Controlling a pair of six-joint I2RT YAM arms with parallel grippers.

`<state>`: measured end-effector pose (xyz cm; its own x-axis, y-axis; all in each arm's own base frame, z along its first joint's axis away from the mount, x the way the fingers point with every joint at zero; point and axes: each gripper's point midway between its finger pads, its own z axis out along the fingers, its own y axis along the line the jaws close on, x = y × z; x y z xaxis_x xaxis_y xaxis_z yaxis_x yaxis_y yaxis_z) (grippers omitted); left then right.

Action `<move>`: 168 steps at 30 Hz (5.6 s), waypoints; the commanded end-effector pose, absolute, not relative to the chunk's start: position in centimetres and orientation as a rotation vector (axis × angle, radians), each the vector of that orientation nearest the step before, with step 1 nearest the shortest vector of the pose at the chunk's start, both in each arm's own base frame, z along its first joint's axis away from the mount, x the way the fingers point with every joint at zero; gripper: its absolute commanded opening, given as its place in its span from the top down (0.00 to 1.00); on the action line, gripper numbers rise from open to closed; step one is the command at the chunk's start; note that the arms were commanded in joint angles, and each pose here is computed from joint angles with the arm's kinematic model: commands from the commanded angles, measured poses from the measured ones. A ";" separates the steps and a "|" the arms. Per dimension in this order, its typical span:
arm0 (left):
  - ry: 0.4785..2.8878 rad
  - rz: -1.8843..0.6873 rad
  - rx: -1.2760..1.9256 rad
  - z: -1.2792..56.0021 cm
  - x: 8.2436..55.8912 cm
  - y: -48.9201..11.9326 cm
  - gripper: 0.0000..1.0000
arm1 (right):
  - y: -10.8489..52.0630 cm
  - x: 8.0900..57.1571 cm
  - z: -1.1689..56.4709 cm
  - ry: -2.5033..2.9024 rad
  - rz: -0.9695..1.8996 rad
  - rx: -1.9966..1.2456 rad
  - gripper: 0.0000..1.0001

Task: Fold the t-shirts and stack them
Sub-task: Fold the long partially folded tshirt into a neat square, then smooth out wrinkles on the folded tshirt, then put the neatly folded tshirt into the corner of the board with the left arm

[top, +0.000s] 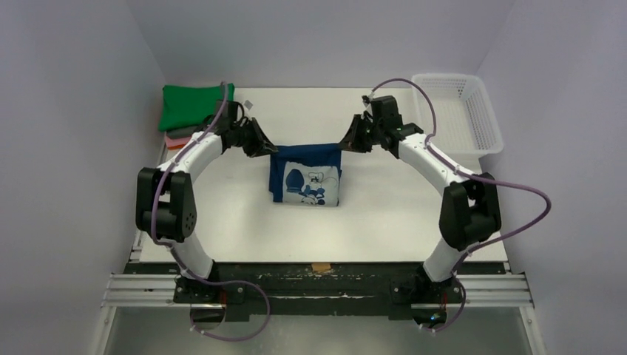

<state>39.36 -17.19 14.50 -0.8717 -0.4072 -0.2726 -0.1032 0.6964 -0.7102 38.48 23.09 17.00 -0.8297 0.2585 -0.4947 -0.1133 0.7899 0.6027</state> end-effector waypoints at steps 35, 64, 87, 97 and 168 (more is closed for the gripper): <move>2.504 -0.993 -0.162 14.5 43.1 -21.8 0.05 | 26.3 40.8 13.4 2.416 1.024 -0.047 0.04; 2.589 -0.841 -0.313 10.8 49.1 -19.3 0.04 | 26.6 48.2 7.8 2.526 0.814 -0.022 0.03; 2.725 -0.701 -0.327 5.9 42.5 -17.3 0.03 | 15.1 25.3 14.4 2.378 0.655 0.097 0.01; 2.811 -0.699 -0.311 2.1 40.9 -21.2 0.43 | 13.4 22.8 16.0 2.314 0.621 0.097 0.01; 2.072 0.345 0.015 30.7 58.4 3.7 1.00 | 10.3 24.6 11.2 2.416 0.328 0.145 0.01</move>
<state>56.74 2.14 27.68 -0.6058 0.2048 -0.7688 -0.0786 0.9461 0.3140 23.54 10.68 10.86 -0.7843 0.1924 -0.5898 0.0110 0.9548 0.2970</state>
